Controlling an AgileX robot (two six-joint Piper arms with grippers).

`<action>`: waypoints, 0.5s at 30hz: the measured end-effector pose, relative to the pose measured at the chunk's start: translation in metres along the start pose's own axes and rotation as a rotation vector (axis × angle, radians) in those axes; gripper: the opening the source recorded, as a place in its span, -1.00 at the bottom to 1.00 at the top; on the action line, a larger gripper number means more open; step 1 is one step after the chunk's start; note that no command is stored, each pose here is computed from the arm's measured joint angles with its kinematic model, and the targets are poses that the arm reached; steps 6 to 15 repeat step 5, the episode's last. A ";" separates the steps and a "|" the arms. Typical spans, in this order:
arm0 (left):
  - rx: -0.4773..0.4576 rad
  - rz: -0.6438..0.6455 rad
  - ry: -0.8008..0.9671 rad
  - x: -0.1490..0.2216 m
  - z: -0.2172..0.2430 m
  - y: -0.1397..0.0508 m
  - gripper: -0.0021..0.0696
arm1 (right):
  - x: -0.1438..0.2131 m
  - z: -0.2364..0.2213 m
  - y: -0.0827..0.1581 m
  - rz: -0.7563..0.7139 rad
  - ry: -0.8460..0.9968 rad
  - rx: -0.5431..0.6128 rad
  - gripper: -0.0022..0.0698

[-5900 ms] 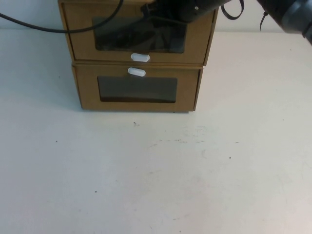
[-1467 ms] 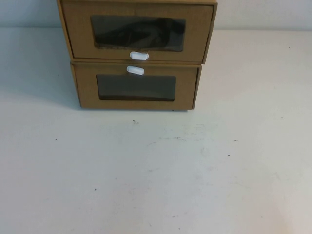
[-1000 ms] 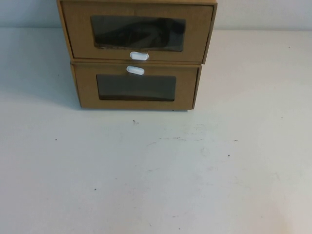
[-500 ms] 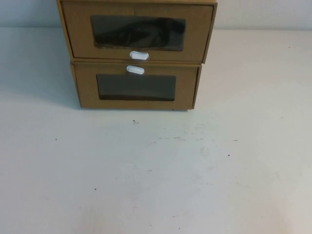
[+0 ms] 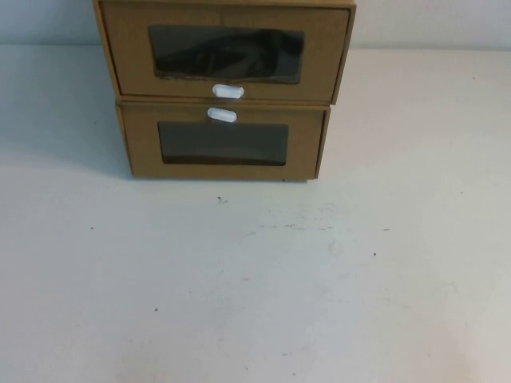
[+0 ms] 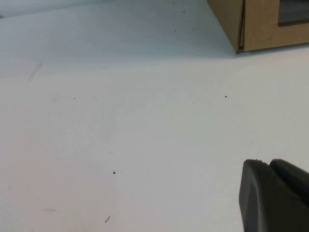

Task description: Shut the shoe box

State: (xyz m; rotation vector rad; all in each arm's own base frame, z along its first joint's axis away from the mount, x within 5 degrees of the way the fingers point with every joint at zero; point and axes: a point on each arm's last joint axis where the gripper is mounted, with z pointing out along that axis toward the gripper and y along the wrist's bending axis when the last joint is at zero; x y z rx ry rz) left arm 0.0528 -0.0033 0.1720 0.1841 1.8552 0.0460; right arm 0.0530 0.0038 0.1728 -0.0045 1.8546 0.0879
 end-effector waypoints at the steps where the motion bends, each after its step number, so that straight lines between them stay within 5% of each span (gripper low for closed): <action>1: 0.000 0.000 0.000 0.000 0.000 0.000 -0.96 | 0.000 0.000 0.000 0.000 0.000 0.000 -0.98; 15: -0.001 0.001 0.000 0.000 0.000 0.000 -0.96 | 0.000 0.000 0.000 0.000 0.000 0.000 -0.98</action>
